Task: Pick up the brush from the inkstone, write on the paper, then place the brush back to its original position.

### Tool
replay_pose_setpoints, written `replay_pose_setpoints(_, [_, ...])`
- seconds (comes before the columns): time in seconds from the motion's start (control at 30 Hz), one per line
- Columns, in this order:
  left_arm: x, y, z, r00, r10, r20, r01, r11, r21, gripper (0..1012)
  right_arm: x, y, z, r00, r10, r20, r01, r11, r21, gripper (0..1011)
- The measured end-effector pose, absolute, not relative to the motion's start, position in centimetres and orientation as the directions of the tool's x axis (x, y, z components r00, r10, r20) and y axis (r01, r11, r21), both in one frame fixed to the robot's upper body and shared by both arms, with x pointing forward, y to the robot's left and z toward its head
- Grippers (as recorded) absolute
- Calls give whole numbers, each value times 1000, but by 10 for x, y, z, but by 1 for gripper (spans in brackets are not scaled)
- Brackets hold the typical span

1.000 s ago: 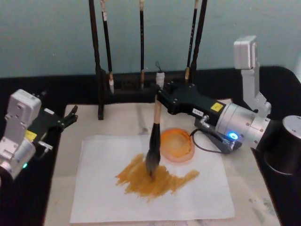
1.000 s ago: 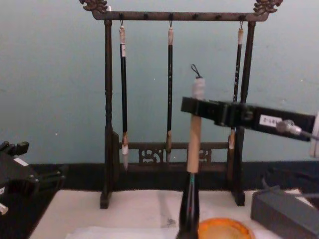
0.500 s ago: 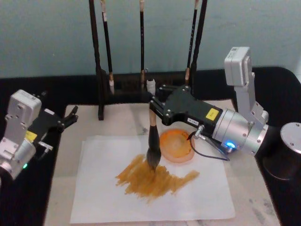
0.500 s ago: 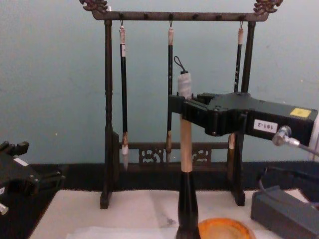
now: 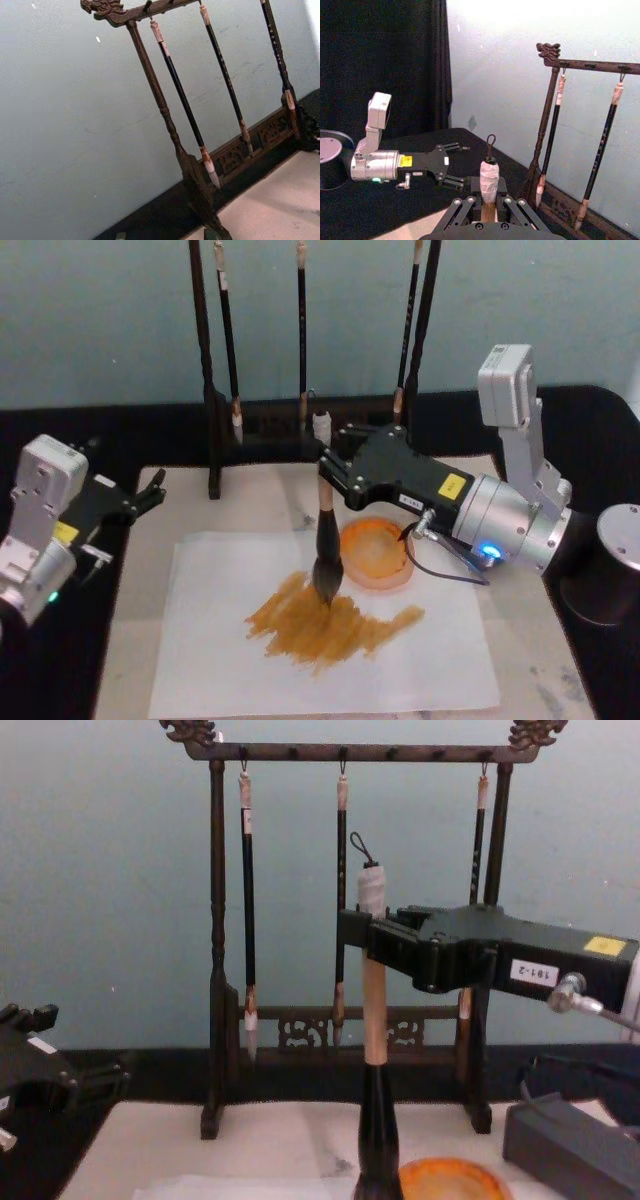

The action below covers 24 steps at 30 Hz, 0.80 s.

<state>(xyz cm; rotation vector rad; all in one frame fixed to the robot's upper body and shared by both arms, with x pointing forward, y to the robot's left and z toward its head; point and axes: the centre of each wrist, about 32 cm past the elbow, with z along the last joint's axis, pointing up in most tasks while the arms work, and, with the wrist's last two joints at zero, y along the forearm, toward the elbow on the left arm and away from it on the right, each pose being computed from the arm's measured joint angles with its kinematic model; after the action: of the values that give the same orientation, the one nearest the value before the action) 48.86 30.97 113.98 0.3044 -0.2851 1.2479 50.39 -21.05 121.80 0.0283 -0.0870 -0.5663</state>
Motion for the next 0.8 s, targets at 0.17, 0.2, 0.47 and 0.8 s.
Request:
replay_pose_setpoints(0.17, [489, 310, 1140, 292, 880, 374, -955, 287, 70, 1010, 504, -210, 1218, 840, -537, 76, 534, 844, 51, 163])
replay_pose_setpoints(0.2, [489, 310, 1140, 292, 880, 374, -955, 287, 70, 1010, 504, -210, 1218, 840, -537, 76, 534, 844, 51, 163])
replay_pose_setpoints(0.47, [489, 310, 1140, 292, 880, 374, -955, 287, 70, 1010, 504, -210, 1218, 840, -537, 77, 534, 844, 50, 163])
replay_pose_setpoints(0.8, [489, 310, 1140, 292, 880, 374, -955, 287, 70, 1010, 507, -201, 1221, 853, -513, 91, 512, 858, 45, 163])
